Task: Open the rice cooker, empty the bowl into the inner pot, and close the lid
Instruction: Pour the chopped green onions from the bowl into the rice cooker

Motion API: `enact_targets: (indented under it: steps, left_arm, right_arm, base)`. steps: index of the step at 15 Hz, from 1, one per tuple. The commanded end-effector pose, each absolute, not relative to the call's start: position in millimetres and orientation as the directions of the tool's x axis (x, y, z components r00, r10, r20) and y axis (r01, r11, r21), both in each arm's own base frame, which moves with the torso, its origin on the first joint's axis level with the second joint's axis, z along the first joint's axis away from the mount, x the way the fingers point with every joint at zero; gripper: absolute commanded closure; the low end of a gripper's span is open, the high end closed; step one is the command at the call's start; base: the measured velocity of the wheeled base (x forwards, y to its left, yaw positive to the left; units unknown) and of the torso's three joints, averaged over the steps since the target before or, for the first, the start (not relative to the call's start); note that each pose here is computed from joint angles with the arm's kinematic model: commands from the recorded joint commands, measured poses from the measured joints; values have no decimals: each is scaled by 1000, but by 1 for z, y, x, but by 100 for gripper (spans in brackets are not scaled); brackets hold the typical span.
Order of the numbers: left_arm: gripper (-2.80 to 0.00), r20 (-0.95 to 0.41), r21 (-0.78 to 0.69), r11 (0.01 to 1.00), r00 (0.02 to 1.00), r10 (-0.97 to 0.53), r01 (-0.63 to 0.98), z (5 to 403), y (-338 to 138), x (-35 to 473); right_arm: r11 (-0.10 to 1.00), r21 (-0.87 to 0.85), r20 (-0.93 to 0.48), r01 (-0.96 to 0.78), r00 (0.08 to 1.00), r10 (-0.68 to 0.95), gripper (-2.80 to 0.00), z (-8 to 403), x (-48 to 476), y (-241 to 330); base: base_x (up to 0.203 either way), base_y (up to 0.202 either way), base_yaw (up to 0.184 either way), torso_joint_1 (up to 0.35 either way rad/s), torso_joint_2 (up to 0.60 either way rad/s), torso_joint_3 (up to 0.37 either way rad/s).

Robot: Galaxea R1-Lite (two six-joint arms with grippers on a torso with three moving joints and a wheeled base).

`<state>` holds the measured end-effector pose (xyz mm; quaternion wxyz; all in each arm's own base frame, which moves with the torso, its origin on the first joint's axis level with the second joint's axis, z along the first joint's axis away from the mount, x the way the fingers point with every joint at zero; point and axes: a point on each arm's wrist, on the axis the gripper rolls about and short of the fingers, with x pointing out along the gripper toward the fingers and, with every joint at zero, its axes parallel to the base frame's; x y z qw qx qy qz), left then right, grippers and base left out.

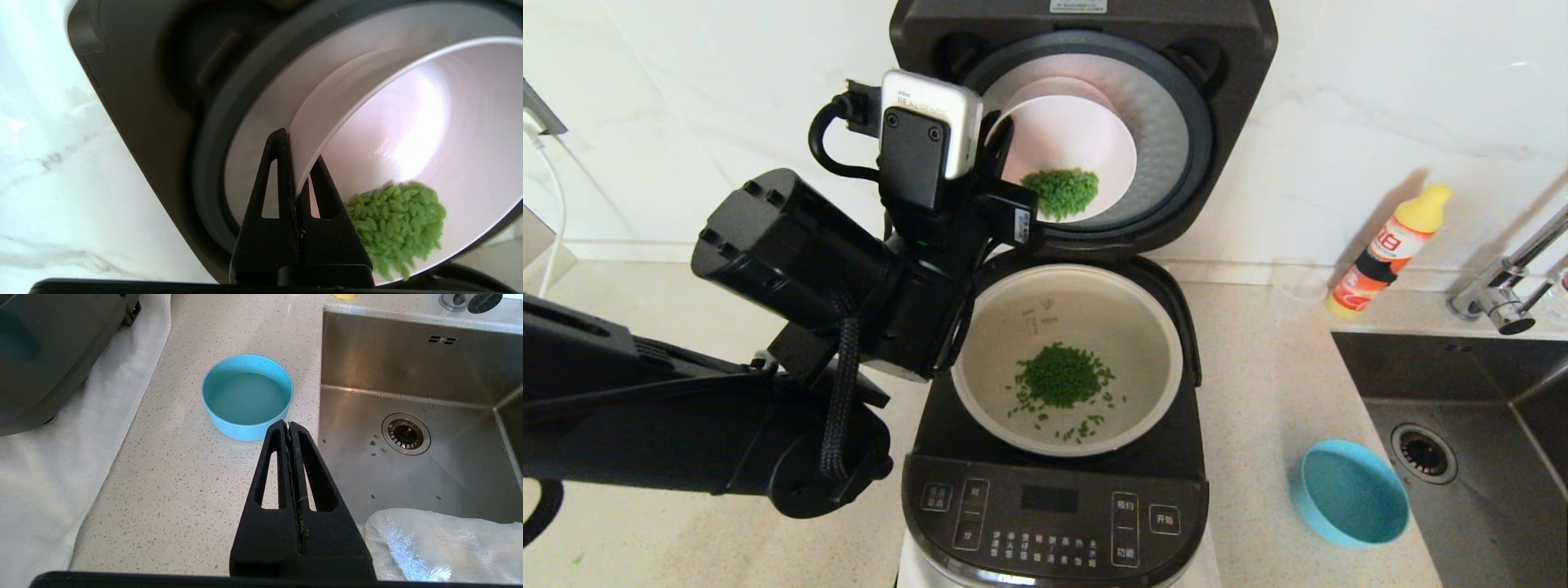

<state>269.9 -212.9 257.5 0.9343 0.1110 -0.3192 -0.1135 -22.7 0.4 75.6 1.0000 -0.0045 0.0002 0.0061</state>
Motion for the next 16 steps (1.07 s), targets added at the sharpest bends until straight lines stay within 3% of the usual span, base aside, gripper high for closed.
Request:
enact_targets:
  steps: [1, 9, 16]
  left_arm:
    - [0, 546, 298, 943, 784, -295, 147, 247, -215, 271]
    - [0, 471, 504, 861, 815, -336, 64, 217, -220, 284]
    - [0, 409, 682, 720, 884, -227, -130, 187, -220, 317]
  right_arm:
    - [1000, -9, -2, -12, 1000, 12, 0, 75, -23, 0]
    - [1000, -9, -2, -12, 1000, 12, 0, 75, -23, 0]
    - [1000, -9, -2, -12, 1000, 12, 0, 75, -23, 0]
  base:
    - [0, 0, 0, 0, 0, 0]
    - [0, 0, 0, 0, 0, 0]
    - [0, 0, 0, 0, 0, 0]
